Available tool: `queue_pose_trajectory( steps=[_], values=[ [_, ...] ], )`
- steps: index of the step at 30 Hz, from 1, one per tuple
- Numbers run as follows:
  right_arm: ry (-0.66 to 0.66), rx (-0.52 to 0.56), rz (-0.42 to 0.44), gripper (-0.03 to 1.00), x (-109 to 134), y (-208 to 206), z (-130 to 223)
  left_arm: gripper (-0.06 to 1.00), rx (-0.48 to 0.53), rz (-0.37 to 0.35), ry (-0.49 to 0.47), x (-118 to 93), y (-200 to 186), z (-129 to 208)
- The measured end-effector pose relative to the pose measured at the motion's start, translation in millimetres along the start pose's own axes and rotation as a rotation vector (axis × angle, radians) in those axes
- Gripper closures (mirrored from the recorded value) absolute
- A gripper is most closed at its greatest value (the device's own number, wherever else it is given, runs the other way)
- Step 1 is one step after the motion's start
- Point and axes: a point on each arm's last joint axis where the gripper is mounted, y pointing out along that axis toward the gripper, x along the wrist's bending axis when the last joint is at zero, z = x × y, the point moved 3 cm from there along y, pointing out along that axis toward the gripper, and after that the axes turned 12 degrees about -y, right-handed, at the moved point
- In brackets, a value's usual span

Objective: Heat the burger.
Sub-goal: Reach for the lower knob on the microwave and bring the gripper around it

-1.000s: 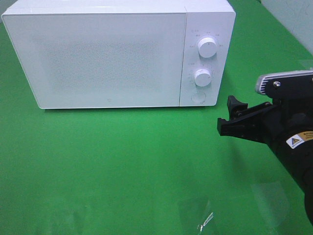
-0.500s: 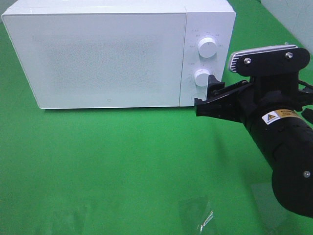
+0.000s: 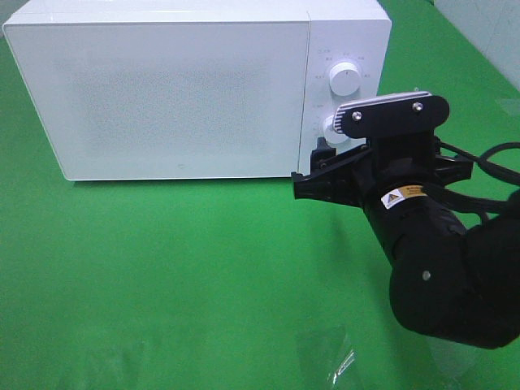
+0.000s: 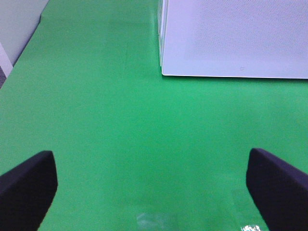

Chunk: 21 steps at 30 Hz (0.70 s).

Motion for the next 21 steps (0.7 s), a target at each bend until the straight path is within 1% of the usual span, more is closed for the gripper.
queue_pose_trajectory(
  steps=[3, 6, 9, 11, 13, 18, 21],
  values=[
    [0.003, -0.007, 0.009, 0.21, 0.2, 8.7, -0.5, -0.04, 0.0, 0.0, 0.0, 0.0, 0.0, 0.0],
    [0.008, -0.011, 0.04, 0.21, -2.5, 25.7, 0.0, -0.04, 0.0, 0.0, 0.0, 0.0, 0.0, 0.0],
    [0.008, -0.008, 0.047, 0.21, -3.1, 28.5, 1.1, -0.04, 0.0, 0.0, 0.0, 0.0, 0.0, 0.0],
    [0.018, 0.002, 0.083, 0.21, -7.1, 42.5, 5.4, -0.04, 0.0, 0.0, 0.0, 0.0, 0.0, 0.0],
    [0.03, 0.003, 0.098, 0.21, -9.4, 48.2, 6.2, -0.04, 0.0, 0.0, 0.0, 0.0, 0.0, 0.0],
    [0.028, -0.006, 0.102, 0.21, -9.1, 55.5, 6.6, -0.04, 0.0, 0.0, 0.0, 0.0, 0.0, 0.0],
    [0.019, -0.011, 0.087, 0.21, -3.2, 61.4, 9.7, -0.04, 0.0, 0.0, 0.0, 0.0, 0.0, 0.0]
  ],
)
